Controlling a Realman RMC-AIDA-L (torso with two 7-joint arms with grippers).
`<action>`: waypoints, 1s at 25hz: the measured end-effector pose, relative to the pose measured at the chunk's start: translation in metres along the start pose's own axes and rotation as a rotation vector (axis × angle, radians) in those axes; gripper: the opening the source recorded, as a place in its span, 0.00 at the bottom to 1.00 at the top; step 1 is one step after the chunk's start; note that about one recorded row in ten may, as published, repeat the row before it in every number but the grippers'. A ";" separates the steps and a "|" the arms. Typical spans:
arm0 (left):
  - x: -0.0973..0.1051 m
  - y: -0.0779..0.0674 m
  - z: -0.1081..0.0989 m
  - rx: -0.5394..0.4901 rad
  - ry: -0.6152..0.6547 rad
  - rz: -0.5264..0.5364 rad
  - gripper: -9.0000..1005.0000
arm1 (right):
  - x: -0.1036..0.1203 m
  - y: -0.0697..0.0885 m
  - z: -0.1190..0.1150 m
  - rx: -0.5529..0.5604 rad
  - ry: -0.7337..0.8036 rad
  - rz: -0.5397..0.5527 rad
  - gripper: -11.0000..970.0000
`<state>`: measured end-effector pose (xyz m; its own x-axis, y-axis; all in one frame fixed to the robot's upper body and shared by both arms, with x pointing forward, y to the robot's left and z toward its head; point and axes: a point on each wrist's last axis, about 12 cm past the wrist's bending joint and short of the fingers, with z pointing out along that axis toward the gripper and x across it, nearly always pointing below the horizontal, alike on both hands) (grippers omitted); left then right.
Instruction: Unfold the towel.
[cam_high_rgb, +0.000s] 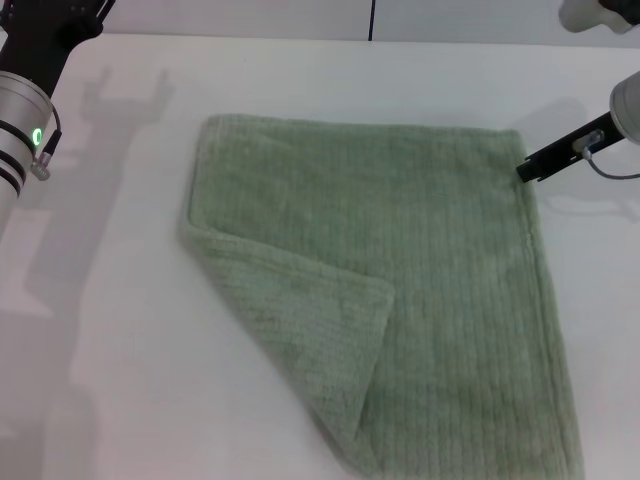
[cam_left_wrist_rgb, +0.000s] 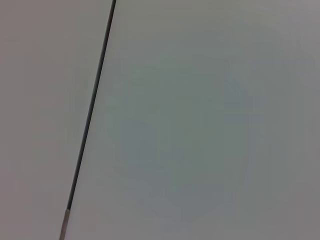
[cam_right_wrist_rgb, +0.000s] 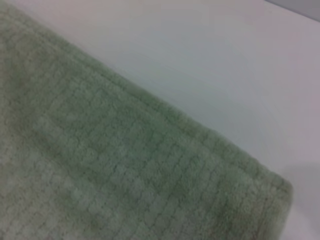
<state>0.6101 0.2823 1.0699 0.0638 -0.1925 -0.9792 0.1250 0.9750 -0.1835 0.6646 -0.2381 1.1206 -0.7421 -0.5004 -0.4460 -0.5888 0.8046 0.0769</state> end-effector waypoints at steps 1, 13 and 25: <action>0.000 0.000 0.000 0.000 0.000 0.000 0.86 | 0.000 0.001 0.001 -0.001 0.000 -0.003 0.03; 0.003 0.001 -0.003 -0.005 0.009 -0.012 0.86 | 0.000 0.009 0.009 -0.009 -0.009 -0.030 0.03; 0.004 0.003 -0.005 -0.011 0.014 -0.026 0.86 | 0.001 0.012 0.013 -0.007 -0.004 -0.037 0.04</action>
<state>0.6056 0.2848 1.0650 0.0468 -0.2161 -0.9753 0.1160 0.9709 -0.2095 0.6615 -0.2247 1.1097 -0.7182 -0.5287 -0.4523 -0.6183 0.7831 0.0665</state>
